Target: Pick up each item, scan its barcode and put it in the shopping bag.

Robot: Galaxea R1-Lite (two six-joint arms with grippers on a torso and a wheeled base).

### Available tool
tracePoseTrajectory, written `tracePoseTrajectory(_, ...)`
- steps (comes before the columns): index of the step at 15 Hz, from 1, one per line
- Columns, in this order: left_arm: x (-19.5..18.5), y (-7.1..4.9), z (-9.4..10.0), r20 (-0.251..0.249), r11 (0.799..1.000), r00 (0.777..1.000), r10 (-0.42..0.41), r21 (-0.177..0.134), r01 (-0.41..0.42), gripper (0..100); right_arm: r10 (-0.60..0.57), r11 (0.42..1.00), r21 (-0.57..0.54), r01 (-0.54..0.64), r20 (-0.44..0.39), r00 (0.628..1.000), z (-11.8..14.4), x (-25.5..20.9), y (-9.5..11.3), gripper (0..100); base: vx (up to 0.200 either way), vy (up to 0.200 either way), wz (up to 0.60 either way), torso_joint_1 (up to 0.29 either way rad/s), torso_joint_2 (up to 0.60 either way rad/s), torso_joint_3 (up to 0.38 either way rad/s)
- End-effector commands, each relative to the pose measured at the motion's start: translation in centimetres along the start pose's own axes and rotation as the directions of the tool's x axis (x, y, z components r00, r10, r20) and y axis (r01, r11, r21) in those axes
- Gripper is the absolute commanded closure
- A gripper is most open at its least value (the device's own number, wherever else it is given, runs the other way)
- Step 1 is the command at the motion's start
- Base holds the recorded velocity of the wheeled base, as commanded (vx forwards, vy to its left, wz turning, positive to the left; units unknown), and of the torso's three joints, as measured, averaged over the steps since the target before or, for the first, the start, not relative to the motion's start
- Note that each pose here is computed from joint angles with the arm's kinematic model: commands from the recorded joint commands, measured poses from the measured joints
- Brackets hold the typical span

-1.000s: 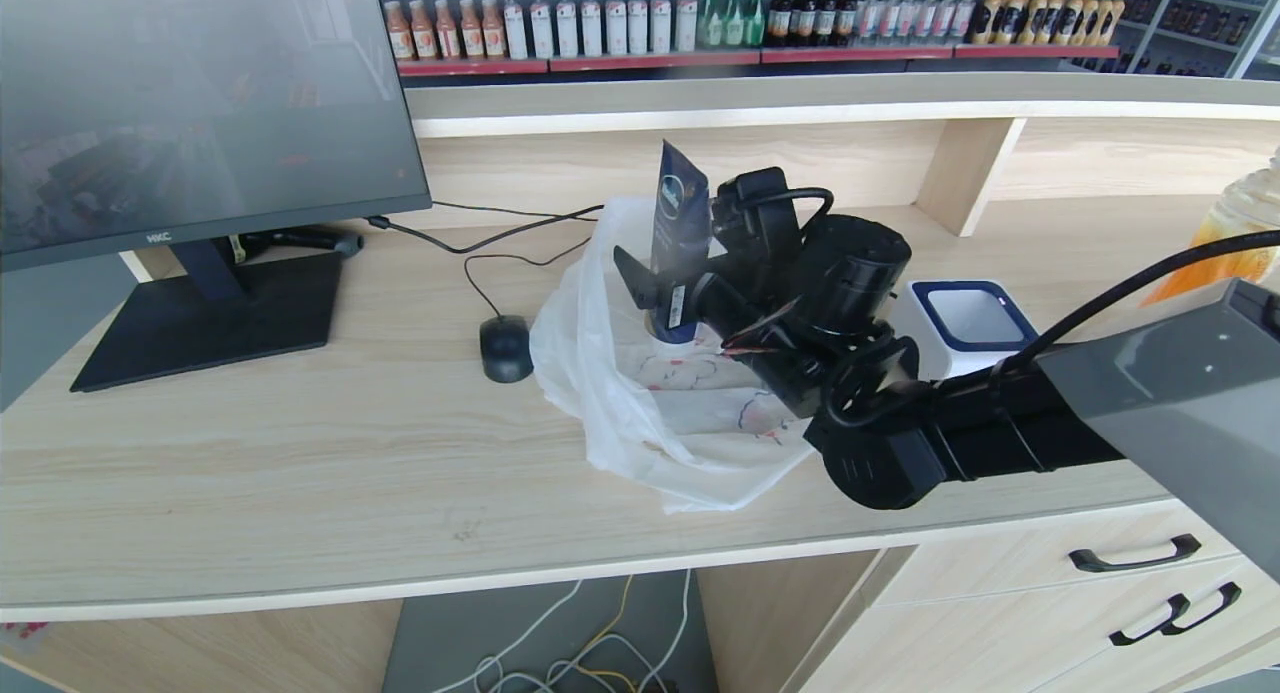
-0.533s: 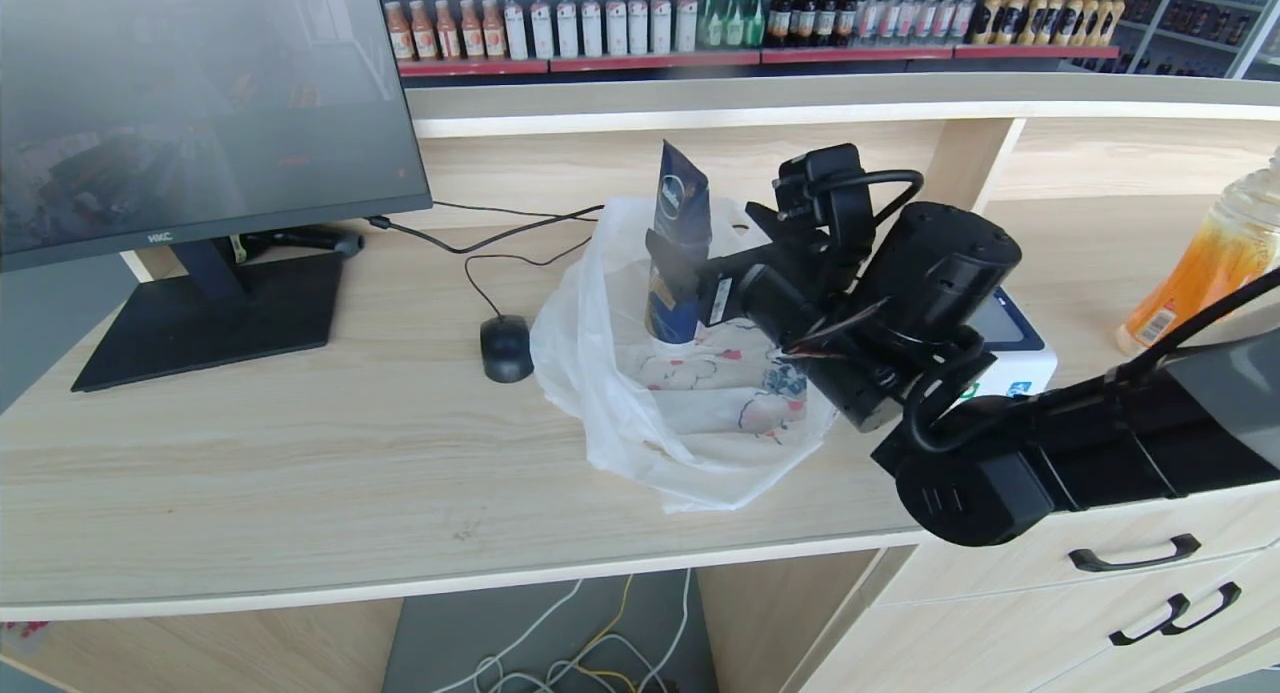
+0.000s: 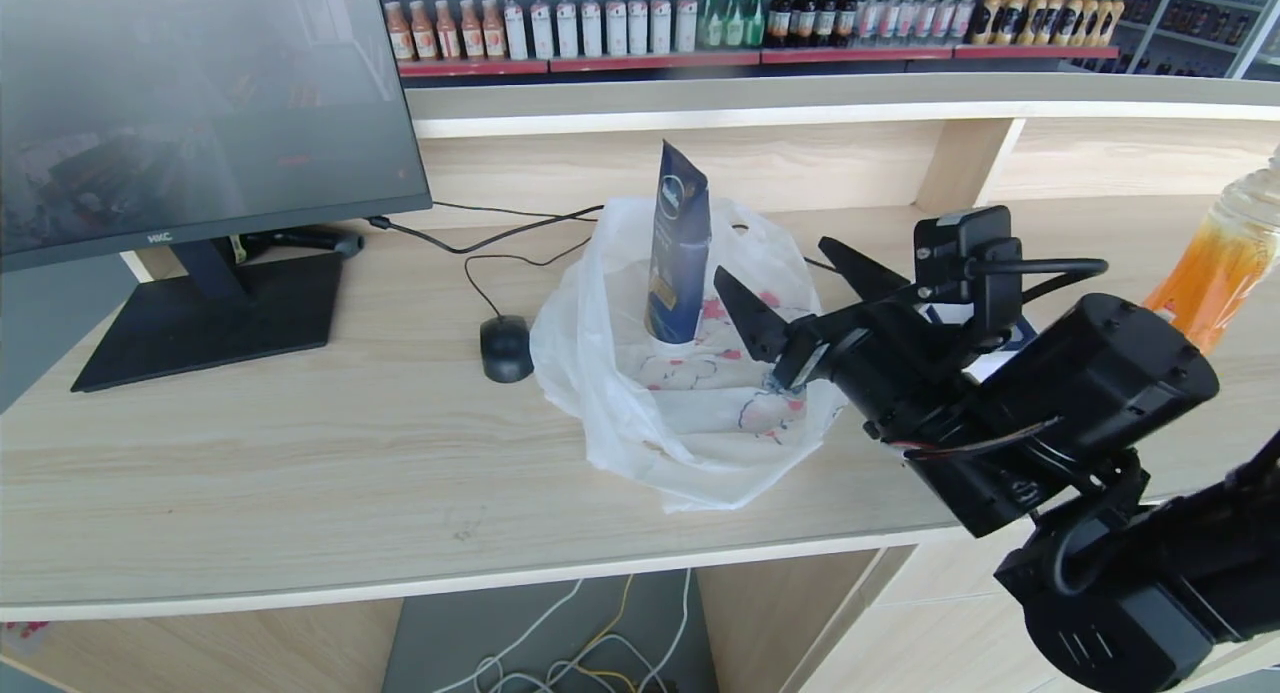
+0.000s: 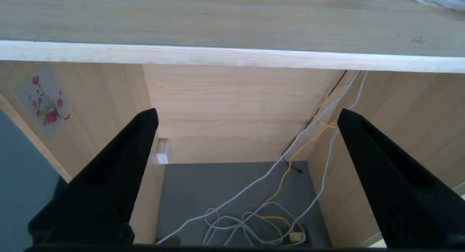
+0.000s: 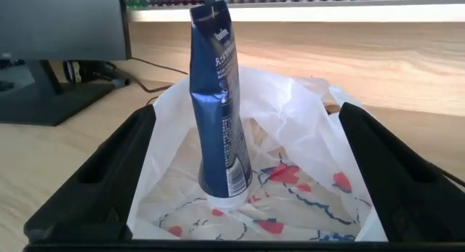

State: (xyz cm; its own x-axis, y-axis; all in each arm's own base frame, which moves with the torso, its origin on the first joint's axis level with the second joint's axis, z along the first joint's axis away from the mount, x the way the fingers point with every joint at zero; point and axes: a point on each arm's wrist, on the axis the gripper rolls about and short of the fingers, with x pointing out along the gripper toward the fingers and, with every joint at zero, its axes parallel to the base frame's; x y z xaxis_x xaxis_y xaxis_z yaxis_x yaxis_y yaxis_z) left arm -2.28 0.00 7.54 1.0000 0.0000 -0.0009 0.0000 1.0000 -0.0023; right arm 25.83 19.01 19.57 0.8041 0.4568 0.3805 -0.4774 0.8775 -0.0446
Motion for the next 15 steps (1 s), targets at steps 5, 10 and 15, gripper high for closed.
tracePoseTrajectory(5,0.0,0.0,0.0,0.001,1.000,1.000,0.000,0.001,0.000,0,0.003,1.000,0.008,-0.003,-0.001,1.000,0.6,-1.1,0.0,0,-0.120,0.000,0.00,0.001,0.00,0.001)
tracePoseTrajectory(10,0.0,0.0,0.0,0.001,1.000,1.000,0.000,0.004,0.000,0,-0.001,0.999,0.038,0.000,0.018,1.000,1.4,-1.5,-0.1,0,0.000,0.000,0.00,0.000,0.00,0.000)
tracePoseTrajectory(15,0.0,0.0,0.0,0.001,1.000,1.000,0.000,0.001,0.000,0,0.002,0.999,0.035,-0.002,-0.008,1.000,1.0,-2.1,-0.2,0,0.000,-0.040,0.00,0.000,0.00,0.000)
